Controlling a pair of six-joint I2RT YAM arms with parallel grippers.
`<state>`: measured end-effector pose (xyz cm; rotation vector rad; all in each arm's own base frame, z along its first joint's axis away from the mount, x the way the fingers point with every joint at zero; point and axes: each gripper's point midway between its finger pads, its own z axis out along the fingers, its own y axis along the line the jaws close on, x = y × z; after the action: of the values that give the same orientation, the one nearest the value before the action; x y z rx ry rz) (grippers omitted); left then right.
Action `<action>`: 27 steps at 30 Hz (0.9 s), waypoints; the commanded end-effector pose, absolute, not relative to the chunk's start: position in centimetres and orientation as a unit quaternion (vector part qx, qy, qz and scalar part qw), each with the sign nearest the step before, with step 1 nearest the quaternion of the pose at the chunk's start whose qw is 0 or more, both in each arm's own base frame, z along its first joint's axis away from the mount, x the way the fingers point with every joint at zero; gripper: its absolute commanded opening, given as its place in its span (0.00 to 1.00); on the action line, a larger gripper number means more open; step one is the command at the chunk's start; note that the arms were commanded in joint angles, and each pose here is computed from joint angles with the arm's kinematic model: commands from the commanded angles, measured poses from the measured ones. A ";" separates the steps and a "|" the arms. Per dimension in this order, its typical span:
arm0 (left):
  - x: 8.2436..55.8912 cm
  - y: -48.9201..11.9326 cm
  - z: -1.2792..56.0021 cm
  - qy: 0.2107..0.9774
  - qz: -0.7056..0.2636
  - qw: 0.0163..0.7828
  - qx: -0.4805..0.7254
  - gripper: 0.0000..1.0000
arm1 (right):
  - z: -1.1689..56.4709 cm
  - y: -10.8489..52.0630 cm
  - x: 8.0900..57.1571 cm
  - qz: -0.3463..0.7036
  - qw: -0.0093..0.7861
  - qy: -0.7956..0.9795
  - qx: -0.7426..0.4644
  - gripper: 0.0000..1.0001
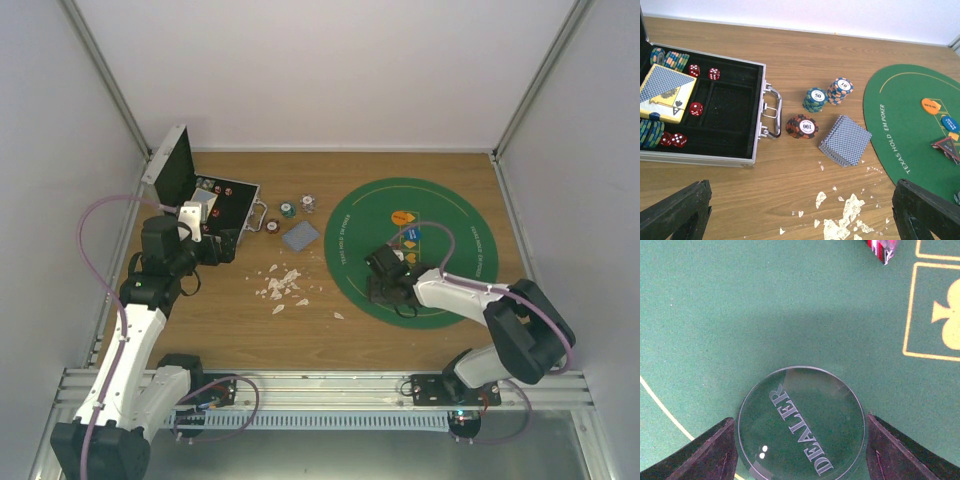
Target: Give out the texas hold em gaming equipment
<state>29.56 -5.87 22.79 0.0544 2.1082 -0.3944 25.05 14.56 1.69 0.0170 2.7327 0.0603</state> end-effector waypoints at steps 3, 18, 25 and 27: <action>29.8 -6.2 23.1 0.856 -0.166 0.489 0.030 0.99 | 1.5 12.9 24.4 -0.004 0.182 0.983 0.006 0.71; 29.7 -6.0 23.7 0.851 -0.161 0.498 0.032 0.99 | 12.0 11.6 28.6 0.091 0.308 0.947 0.019 0.91; 29.7 -6.3 23.9 0.848 -0.167 0.501 0.038 0.99 | 12.0 9.2 32.8 0.078 0.316 0.945 0.034 0.86; 29.7 -6.4 24.0 0.848 -0.169 0.501 0.040 0.99 | 11.9 8.6 34.2 0.068 0.314 0.946 0.037 0.77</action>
<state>29.47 -5.96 22.95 0.0601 2.1025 -0.3988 31.16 9.14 10.97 0.1331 2.5278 0.1880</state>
